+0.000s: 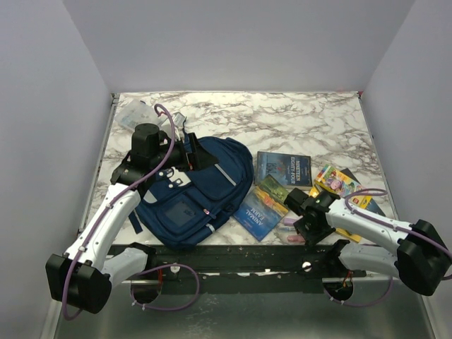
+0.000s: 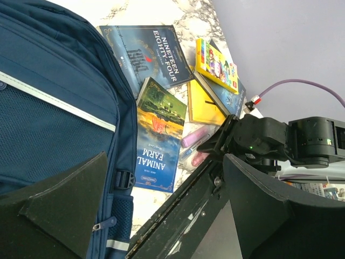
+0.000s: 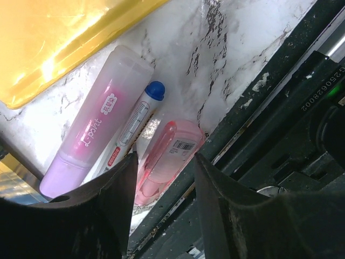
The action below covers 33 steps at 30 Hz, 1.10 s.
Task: Pack the student bag
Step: Pick up the stationery from the center of the board.
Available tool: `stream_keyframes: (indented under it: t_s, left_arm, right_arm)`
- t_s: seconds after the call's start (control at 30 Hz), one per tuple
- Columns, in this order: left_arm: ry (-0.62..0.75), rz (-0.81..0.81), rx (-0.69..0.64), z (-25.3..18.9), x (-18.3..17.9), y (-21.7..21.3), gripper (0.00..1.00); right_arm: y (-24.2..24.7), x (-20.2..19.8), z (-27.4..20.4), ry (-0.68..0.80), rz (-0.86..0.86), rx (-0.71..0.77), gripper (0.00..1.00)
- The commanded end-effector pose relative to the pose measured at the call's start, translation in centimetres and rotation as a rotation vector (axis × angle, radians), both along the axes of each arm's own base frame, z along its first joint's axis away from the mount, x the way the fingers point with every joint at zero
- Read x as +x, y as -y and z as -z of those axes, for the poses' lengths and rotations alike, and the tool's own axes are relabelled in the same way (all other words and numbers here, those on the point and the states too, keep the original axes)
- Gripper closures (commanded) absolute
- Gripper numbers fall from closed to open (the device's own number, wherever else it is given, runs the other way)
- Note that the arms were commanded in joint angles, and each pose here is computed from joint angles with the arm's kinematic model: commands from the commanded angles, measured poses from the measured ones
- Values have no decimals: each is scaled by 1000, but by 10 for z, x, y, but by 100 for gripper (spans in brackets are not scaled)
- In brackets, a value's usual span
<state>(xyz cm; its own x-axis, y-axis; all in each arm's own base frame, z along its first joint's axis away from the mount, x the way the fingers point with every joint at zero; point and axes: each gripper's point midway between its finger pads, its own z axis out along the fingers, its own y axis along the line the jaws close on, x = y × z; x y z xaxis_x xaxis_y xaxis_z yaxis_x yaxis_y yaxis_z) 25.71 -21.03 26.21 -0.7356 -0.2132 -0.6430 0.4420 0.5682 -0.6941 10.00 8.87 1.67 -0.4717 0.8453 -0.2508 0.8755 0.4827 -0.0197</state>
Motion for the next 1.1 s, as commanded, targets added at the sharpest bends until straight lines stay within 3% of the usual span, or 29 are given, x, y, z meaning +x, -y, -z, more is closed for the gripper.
stream_keyframes:
  t_s: [0.0, 0.23, 0.4, 0.7, 0.9, 1.07]
  left_arm:
    - [19, 32, -20, -3, -6, 3, 10]
    - [18, 33, -21, -2, -7, 3, 10]
    - [16, 34, -21, -1, -7, 3, 10]
    - [-41, -25, 1, 14, -7, -3, 10]
    - [-225, -220, 165, 65, -13, -38, 10]
    - [-254, -367, 222, 92, -30, -67, 10]
  right_arm:
    - [5, -2, 8, -3, 45, -19, 52]
    - [7, -7, 11, -10, 68, -10, 56]
    - [4, -8, 5, -10, 55, 9, 73]
    - [-2, -10, -21, 13, -25, 77, 80]
    - [-40, 39, -65, 261, -366, 191, 91]
    - [-92, 111, -102, 559, -578, 226, 91]
